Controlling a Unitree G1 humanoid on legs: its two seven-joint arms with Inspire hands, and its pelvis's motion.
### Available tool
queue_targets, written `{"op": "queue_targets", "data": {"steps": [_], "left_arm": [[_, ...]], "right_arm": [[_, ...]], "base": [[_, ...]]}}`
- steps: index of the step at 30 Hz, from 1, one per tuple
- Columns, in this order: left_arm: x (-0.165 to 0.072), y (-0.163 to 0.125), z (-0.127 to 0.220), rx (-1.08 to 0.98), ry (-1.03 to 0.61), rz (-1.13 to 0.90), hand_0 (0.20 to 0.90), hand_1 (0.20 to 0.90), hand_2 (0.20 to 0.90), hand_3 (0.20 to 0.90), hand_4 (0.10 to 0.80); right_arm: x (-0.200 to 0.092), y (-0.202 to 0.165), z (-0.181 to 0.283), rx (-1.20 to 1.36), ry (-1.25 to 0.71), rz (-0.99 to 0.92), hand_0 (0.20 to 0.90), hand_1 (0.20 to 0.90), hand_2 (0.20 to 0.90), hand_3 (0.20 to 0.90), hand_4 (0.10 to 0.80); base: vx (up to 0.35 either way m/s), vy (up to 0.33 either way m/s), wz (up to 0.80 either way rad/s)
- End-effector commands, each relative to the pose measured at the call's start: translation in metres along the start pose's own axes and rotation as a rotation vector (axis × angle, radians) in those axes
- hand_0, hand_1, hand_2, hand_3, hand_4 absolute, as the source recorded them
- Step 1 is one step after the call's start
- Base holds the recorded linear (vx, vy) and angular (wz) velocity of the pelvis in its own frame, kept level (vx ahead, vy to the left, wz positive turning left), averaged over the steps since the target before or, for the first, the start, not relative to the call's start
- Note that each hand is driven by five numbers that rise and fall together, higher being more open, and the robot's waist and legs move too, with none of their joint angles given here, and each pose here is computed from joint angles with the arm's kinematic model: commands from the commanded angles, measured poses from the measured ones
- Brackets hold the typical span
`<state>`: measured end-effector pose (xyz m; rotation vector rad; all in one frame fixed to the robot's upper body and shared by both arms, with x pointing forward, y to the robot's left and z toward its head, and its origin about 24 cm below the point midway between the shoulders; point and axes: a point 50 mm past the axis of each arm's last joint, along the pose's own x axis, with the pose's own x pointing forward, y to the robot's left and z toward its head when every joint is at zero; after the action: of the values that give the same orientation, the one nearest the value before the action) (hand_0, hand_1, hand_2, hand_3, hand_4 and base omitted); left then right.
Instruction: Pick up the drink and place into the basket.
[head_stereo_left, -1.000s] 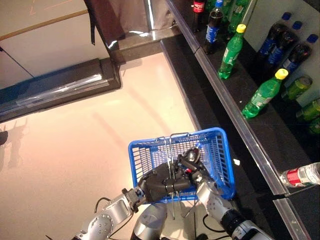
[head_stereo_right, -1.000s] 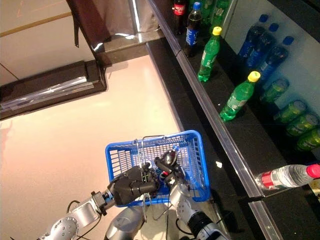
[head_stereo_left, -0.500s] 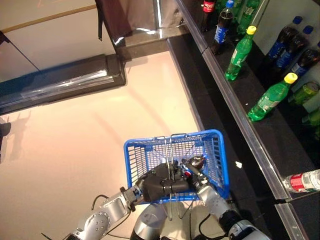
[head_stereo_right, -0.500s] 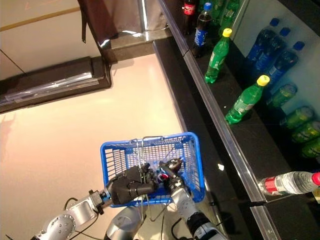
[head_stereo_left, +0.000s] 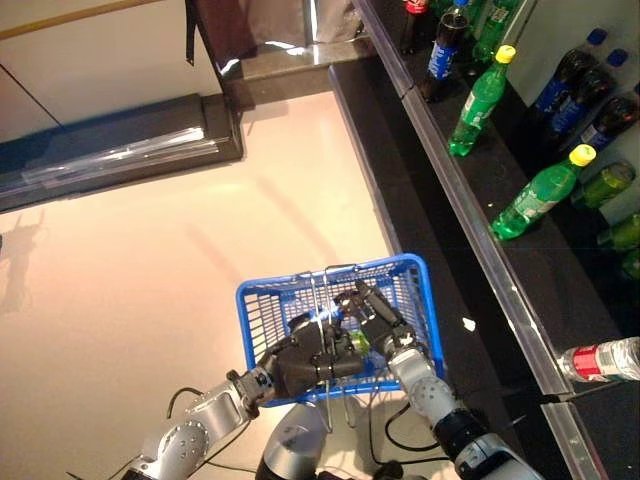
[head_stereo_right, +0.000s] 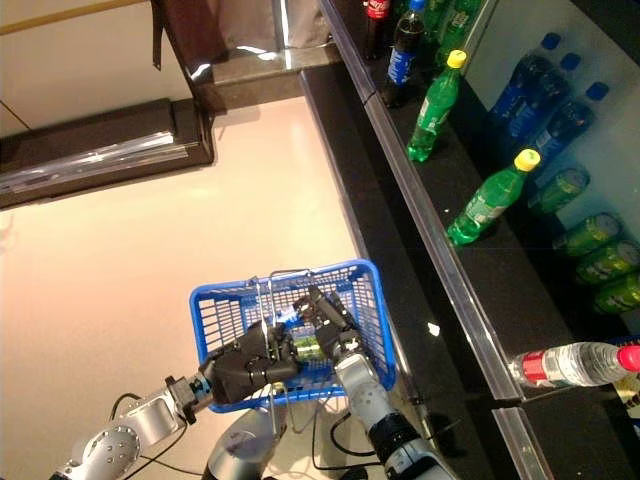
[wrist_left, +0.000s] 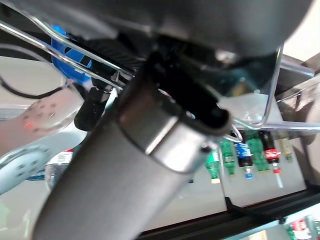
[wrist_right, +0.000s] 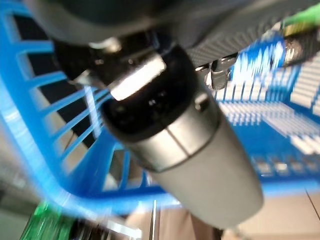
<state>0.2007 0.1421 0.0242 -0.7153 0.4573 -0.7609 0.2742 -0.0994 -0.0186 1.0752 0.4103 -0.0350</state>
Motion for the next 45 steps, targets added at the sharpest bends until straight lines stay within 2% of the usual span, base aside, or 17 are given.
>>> {"op": "queue_targets", "data": {"steps": [1, 6, 9, 16, 22, 25, 29, 30, 35, 39, 42, 45], "left_arm": [[0.013, -0.091, 0.025, 0.058, -0.273, -0.564, 0.3, 0.3, 0.3, 0.2, 0.1], [0.007, -0.067, 0.025, 0.088, -0.347, -0.373, 0.3, 0.3, 0.3, 0.2, 0.1], [-0.002, -0.039, 0.025, 0.09, -0.424, -0.16, 0.3, 0.3, 0.3, 0.2, 0.1], [-0.019, -0.008, 0.024, 0.13, -0.514, 0.092, 0.3, 0.3, 0.3, 0.2, 0.1], [-0.036, 0.036, 0.007, 0.193, -0.533, 0.511, 0.3, 0.3, 0.3, 0.2, 0.1], [-0.051, 0.059, -0.008, 0.142, -0.518, 0.72, 0.3, 0.3, 0.3, 0.2, 0.1], [-0.068, 0.078, -0.023, 0.089, -0.498, 0.895, 0.3, 0.3, 0.3, 0.2, 0.1], [-0.073, 0.09, -0.032, 0.029, -0.492, 0.971, 0.3, 0.3, 0.3, 0.2, 0.1], [-0.086, 0.106, -0.053, -0.074, -0.478, 1.13, 0.3, 0.3, 0.3, 0.2, 0.1], [-0.103, 0.114, -0.07, -0.219, -0.569, 1.268, 0.3, 0.3, 0.3, 0.2, 0.1], [-0.103, 0.118, -0.073, -0.268, -0.603, 1.312, 0.3, 0.3, 0.3, 0.2, 0.1], [-0.09, 0.121, -0.068, -0.295, -0.597, 1.321, 0.3, 0.3, 0.3, 0.2, 0.1]], "right_arm": [[-0.016, 0.036, 0.003, -0.108, -0.029, 0.326, 0.9, 0.9, 0.9, 0.9, 0.8], [-0.047, 0.033, 0.007, -0.181, -0.02, 0.482, 0.9, 0.9, 0.9, 0.9, 0.8], [-0.067, 0.03, 0.011, -0.218, -0.006, 0.559, 0.9, 0.9, 0.9, 0.9, 0.8], [-0.086, 0.024, 0.013, -0.283, 0.017, 0.654, 0.9, 0.9, 0.9, 0.9, 0.8], [-0.094, 0.005, 0.012, -0.31, 0.065, 0.671, 0.9, 0.9, 0.9, 0.9, 0.8], [-0.096, -0.011, 0.013, -0.323, 0.057, 0.609, 0.9, 0.9, 0.9, 0.9, 0.8], [-0.102, -0.031, 0.018, -0.265, 0.009, 0.533, 0.9, 0.9, 0.9, 0.9, 0.8], [-0.102, -0.044, 0.021, -0.303, -0.016, 0.446, 0.9, 0.9, 0.9, 0.9, 0.8], [-0.106, -0.083, 0.025, -0.368, -0.001, 0.209, 0.9, 0.9, 0.9, 0.9, 0.8], [-0.112, -0.122, 0.017, -0.453, 0.094, -0.016, 0.9, 0.9, 0.9, 0.9, 0.8], [-0.115, -0.142, 0.01, -0.506, 0.153, -0.155, 0.9, 0.9, 0.9, 0.9, 0.8], [-0.121, -0.161, 0.01, -0.555, 0.167, -0.346, 0.9, 0.9, 0.9, 0.9, 0.8]], "base": [[-0.039, -0.024, -0.04], [-0.043, -0.014, -0.06], [-0.037, -0.026, -0.14], [-0.041, -0.033, -0.18], [-0.01, -0.022, -0.28], [-0.022, -0.003, -0.3], [-0.032, -0.029, -0.2], [-0.021, -0.046, -0.04], [-0.012, -0.058, 0.25], [-0.03, -0.043, 0.08], [-0.043, 0.019, 0.05], [-0.019, 0.12, 0.39]]}}
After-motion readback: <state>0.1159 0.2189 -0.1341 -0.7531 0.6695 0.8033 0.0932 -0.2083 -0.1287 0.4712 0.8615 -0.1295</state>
